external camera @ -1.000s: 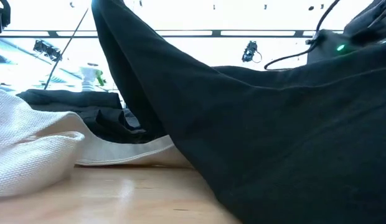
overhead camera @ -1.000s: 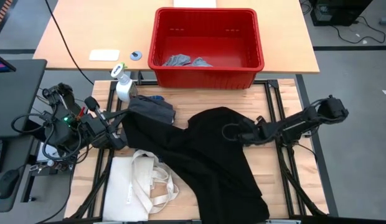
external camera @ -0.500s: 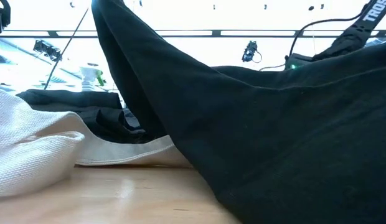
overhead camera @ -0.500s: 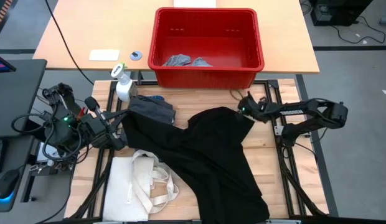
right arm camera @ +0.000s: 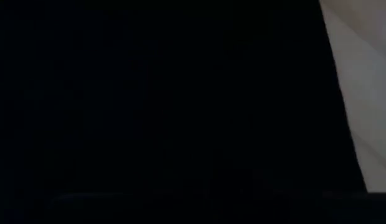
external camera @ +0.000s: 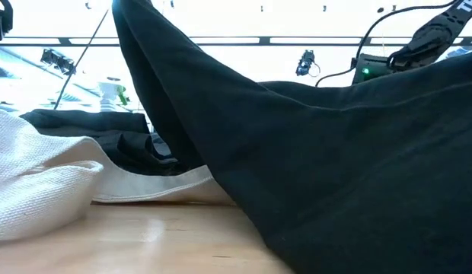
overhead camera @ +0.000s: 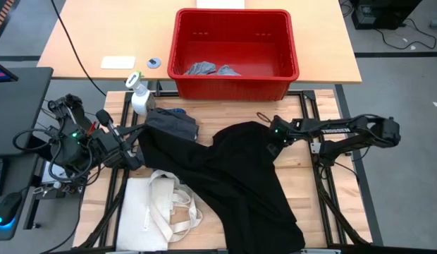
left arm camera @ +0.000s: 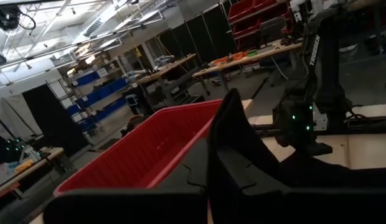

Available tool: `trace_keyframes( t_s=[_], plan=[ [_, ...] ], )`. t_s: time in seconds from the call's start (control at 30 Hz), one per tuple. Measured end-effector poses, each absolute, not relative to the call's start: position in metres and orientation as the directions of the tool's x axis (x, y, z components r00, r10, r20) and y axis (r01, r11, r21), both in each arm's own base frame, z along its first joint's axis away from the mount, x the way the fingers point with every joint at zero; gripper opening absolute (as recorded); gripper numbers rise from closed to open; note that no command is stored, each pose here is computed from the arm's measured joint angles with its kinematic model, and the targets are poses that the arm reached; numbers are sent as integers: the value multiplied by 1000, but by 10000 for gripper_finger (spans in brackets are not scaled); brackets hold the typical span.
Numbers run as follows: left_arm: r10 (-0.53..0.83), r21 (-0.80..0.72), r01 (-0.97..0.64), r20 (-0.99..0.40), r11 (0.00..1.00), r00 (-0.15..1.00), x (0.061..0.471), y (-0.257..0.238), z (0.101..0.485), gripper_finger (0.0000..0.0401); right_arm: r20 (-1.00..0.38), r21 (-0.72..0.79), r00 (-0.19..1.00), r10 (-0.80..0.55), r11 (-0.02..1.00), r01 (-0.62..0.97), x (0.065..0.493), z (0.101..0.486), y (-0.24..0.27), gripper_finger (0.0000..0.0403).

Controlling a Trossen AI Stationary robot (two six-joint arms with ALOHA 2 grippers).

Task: Fold Laundry from Bin
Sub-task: Fold the black shirt

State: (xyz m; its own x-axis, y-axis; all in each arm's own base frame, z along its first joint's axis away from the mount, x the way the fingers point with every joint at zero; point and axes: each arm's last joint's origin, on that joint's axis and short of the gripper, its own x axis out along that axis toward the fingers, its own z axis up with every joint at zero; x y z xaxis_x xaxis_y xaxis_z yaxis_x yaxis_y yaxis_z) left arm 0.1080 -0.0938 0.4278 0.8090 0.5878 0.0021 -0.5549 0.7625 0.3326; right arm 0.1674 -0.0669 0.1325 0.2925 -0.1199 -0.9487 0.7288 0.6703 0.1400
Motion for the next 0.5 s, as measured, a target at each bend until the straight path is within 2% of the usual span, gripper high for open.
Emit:
trace_keyframes(
  t_s=[0.07, 0.17, 0.27, 0.37, 0.43, 0.5],
  plan=[
    [588, 314, -559, 2, 768, 809, 108, -94, 428, 13, -952, 81, 255, -169, 665, 743, 168, 131, -67, 12],
    [588, 300, -561, 2, 771, 809, 108, -94, 427, 13, -928, -104, 141, -346, 601, 793, 164, 128, -77, 11],
    [588, 311, -559, 1, 769, 809, 108, -94, 425, 13, -830, -341, -36, -556, 455, 823, 154, 126, -90, 11],
    [588, 323, -557, 1, 766, 809, 108, -94, 424, 13, -681, -510, -154, -716, 313, 801, 151, 131, -101, 12],
    [588, 321, -557, 1, 766, 809, 108, -94, 424, 13, -619, -566, -175, -766, 281, 775, 151, 134, -103, 12],
    [588, 324, -556, 1, 765, 809, 109, -95, 424, 13, -612, -564, -143, -778, 302, 768, 153, 138, -100, 12]
  ],
)
